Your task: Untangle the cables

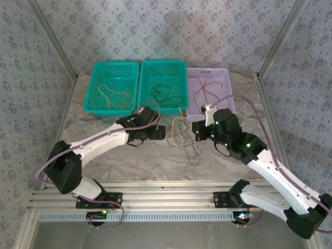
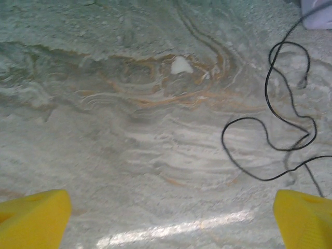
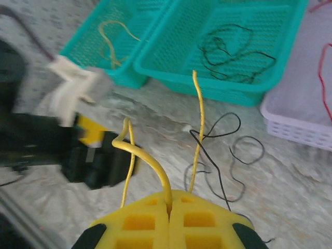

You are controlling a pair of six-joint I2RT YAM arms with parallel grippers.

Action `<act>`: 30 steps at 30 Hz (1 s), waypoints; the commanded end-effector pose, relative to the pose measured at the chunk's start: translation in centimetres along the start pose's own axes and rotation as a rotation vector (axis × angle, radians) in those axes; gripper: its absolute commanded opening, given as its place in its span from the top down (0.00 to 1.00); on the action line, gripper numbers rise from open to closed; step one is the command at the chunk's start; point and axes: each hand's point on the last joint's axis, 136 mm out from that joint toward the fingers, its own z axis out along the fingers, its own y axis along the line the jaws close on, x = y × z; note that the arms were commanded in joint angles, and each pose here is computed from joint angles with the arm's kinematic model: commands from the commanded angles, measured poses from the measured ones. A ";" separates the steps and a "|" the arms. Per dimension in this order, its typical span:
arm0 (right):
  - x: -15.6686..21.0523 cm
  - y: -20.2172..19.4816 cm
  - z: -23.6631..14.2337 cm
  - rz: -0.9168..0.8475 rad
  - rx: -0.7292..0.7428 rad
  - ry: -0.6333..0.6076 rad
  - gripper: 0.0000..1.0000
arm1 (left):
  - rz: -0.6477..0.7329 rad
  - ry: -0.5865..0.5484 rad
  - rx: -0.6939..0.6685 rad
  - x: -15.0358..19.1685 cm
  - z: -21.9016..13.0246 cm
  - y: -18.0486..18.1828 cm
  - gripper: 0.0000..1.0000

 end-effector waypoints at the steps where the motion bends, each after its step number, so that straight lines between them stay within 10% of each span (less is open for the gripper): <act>1: -0.7 3.2 -2.1 0.007 -0.152 0.008 1.00 | -0.019 -0.023 0.085 -1.3 0.2 -2.8 0.00; 22: -9.1 6.9 -7.6 0.070 -0.385 -0.234 1.00 | -0.003 -0.001 0.538 2.4 0.1 -10.2 0.01; 30: -9.0 6.2 -7.3 0.095 -0.371 -0.226 1.00 | 0.006 -0.045 0.504 2.0 -0.7 -9.4 0.69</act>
